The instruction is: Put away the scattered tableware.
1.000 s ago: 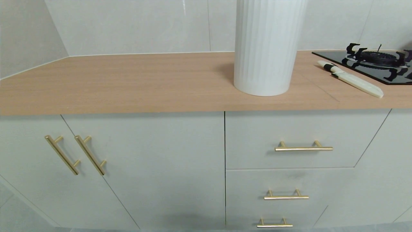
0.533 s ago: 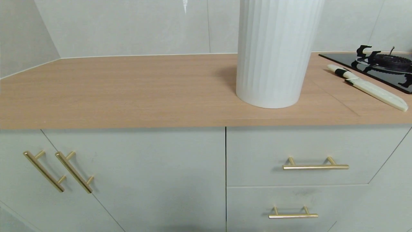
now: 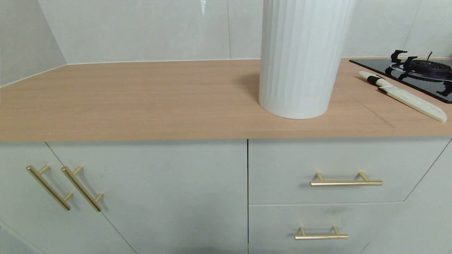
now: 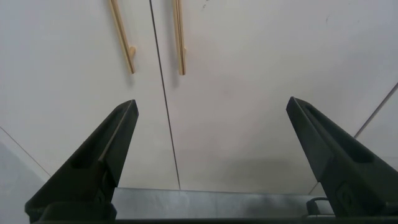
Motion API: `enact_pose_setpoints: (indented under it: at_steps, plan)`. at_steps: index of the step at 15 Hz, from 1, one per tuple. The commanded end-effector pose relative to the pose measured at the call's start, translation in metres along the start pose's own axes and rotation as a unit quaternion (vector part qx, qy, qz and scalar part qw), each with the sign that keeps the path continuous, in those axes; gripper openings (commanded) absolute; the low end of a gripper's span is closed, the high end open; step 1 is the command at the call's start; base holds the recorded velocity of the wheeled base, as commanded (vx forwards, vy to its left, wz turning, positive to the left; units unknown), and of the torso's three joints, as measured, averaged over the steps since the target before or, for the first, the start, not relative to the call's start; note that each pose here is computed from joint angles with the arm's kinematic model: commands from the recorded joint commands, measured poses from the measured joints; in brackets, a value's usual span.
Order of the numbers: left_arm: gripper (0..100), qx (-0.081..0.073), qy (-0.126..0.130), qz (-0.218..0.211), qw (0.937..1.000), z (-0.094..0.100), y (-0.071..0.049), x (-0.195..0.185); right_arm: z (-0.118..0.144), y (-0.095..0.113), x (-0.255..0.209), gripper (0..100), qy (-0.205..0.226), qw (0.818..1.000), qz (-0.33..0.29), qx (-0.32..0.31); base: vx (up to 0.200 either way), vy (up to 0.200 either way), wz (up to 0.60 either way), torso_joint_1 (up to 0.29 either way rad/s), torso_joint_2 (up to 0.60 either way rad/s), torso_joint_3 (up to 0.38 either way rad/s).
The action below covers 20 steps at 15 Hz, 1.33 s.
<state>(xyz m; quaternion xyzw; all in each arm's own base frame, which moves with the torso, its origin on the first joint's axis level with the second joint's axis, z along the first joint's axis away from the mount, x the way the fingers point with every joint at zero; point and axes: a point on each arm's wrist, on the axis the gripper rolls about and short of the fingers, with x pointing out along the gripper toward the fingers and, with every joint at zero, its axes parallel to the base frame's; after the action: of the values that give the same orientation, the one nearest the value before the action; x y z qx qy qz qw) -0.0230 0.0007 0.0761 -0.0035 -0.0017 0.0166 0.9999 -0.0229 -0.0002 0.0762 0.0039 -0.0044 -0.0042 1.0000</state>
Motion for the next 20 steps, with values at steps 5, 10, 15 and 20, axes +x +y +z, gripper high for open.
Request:
enact_pose_setpoints:
  at_steps: [5,10,15,20]
  plan:
    - [100,0.000,0.000,0.000,1.0000,0.0004,0.0000,0.0000,0.0001,0.0000,0.0001,100,0.001,1.000,0.000,0.000,0.000,0.000,0.00,0.000,0.00,0.000]
    - [100,0.000,0.001,0.000,1.0000,0.0000,0.0000,0.0001,0.0001,0.0000,0.0001,100,0.001,1.000,0.000,0.000,0.000,0.000,0.00,0.000,0.00,0.000]
    - [100,0.000,0.000,0.000,1.0000,0.0004,0.0000,0.0000,0.0001,0.0000,0.0001,100,0.001,1.000,0.000,0.000,0.000,0.000,-0.12,0.000,0.00,0.000]
    - [100,0.000,0.001,0.000,1.0000,0.0000,0.0000,0.0001,0.0001,0.0000,0.0001,100,0.001,1.000,0.000,0.000,0.000,0.000,0.00,0.000,0.00,0.000]
